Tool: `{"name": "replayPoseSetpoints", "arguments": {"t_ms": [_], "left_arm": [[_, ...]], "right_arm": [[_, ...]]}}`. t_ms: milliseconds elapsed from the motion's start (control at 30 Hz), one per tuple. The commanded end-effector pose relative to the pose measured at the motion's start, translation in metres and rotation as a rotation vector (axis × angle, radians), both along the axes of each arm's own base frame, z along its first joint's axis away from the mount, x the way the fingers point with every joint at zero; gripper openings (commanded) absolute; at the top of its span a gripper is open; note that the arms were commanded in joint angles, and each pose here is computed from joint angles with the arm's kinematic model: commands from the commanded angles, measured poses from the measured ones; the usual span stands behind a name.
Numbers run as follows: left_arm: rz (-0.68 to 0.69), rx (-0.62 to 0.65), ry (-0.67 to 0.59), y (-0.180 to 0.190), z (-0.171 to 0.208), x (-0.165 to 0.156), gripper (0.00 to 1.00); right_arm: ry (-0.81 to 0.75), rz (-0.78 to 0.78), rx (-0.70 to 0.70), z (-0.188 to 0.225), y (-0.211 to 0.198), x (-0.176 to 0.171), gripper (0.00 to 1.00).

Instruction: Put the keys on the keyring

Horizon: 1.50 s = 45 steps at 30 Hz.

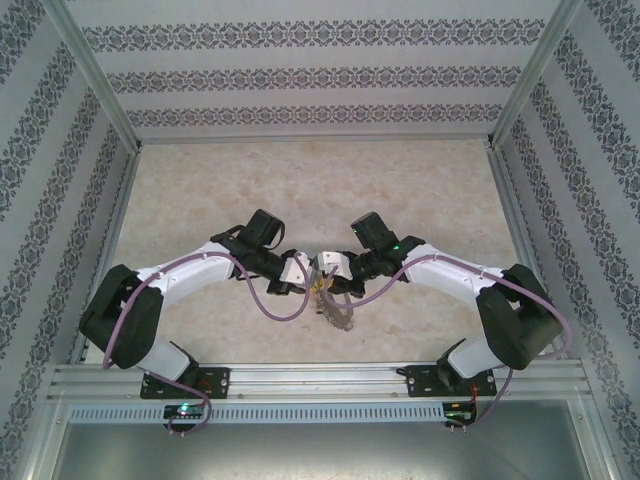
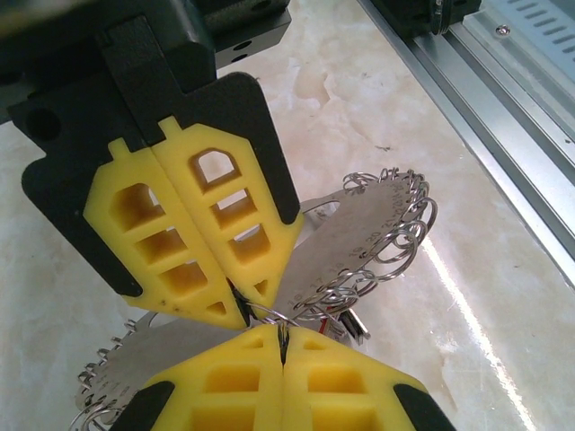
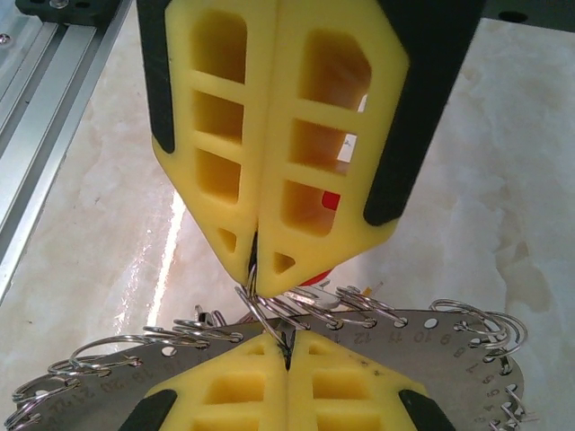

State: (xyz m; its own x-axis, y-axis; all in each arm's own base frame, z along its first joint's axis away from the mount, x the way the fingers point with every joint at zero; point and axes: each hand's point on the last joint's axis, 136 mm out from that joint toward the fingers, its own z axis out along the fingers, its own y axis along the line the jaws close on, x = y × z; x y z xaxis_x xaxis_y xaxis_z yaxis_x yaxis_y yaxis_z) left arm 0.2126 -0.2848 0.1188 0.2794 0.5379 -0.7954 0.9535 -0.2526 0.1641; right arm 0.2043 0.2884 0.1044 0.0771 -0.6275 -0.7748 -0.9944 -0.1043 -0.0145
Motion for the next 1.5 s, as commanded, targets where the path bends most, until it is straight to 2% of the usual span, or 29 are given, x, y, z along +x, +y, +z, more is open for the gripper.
{"name": "replayPoseSetpoints", "arguments": {"t_ms": [0, 333, 667, 900, 1067, 1233, 1467], "left_arm": [[-0.031, 0.006, 0.021, 0.000, -0.003, -0.013, 0.00], [0.063, 0.042, 0.006, 0.002, -0.012, 0.002, 0.00], [0.115, 0.027, 0.004, 0.002, -0.020, 0.005, 0.00], [0.178, 0.034, -0.009, 0.006, -0.025, 0.011, 0.07], [0.222, -0.020, -0.036, 0.005, -0.020, 0.015, 0.24], [0.244, -0.022, -0.026, 0.006, -0.023, 0.015, 0.29], [0.358, -0.131, 0.016, 0.000, -0.015, 0.027, 0.30]], "right_arm": [[-0.039, -0.014, 0.047, 0.012, 0.004, 0.012, 0.00], [-0.045, -0.064, 0.038, 0.009, 0.003, 0.021, 0.00], [-0.074, -0.119, 0.038, 0.009, 0.001, 0.031, 0.00], [-0.081, -0.124, 0.038, 0.009, 0.002, 0.032, 0.00], [-0.085, -0.119, 0.033, 0.008, 0.002, 0.031, 0.00], [-0.088, -0.106, 0.023, 0.005, 0.003, 0.028, 0.00], [-0.092, -0.099, 0.014, 0.003, 0.004, 0.027, 0.00]]}}
